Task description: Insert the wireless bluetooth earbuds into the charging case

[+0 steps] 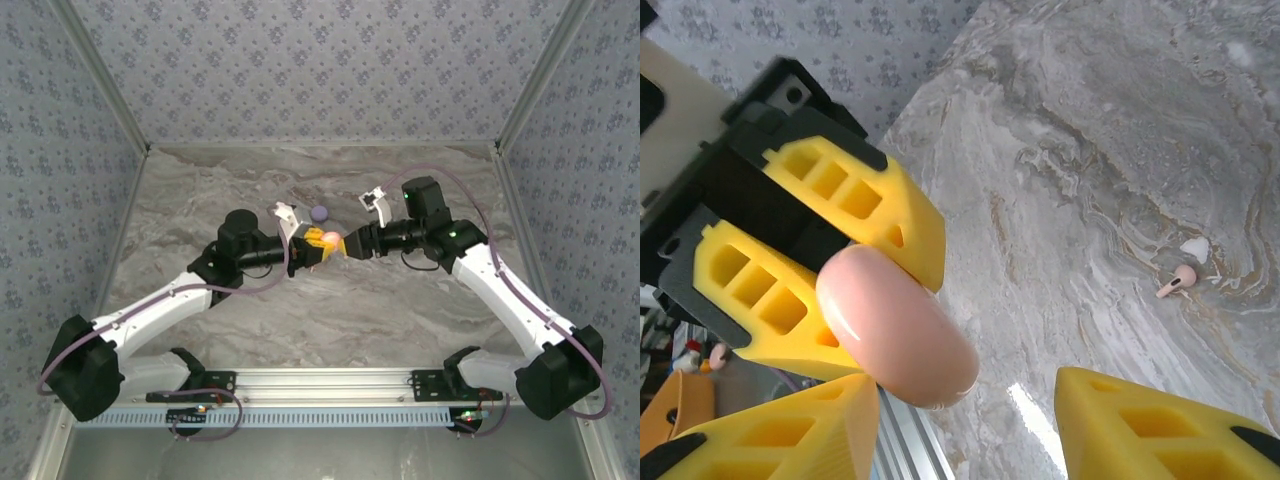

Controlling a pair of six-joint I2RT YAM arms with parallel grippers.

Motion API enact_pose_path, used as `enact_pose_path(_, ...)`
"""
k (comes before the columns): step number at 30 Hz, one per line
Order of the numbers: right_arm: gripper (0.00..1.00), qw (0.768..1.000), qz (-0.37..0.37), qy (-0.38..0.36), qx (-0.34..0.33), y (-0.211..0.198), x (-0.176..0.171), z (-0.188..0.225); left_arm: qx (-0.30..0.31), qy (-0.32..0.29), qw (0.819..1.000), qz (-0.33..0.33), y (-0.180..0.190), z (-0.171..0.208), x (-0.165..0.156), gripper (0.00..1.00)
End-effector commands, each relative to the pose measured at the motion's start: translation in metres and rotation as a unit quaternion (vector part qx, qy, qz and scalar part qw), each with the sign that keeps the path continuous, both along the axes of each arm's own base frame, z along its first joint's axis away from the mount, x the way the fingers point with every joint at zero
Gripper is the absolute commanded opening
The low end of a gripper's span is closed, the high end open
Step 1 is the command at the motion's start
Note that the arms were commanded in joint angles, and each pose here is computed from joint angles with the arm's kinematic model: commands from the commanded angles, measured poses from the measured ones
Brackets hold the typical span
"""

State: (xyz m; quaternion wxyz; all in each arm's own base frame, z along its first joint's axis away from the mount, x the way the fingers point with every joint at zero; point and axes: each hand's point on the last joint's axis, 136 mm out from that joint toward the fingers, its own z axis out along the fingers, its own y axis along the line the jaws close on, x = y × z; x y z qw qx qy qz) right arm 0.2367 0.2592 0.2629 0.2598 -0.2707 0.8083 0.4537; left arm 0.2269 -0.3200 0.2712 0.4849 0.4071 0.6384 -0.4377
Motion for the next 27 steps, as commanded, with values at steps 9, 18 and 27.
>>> enact_pose_path(9, 0.54, 0.999, 0.000, -0.025, -0.030, 0.001, -0.002, 0.005, 0.013, -0.121, 0.990, -0.066, -0.006, 0.013, -0.027, 0.21)
enact_pose_path(18, 0.54, 0.998, -0.032, -0.033, -0.040, -0.005, 0.008, 0.007, 0.017, -0.131, 0.988, -0.080, -0.007, 0.013, -0.037, 0.21)
enact_pose_path(27, 0.54, 0.996, -0.066, -0.048, -0.044, -0.014, 0.018, 0.013, 0.017, -0.128, 0.987, -0.093, -0.008, 0.010, -0.045, 0.21)
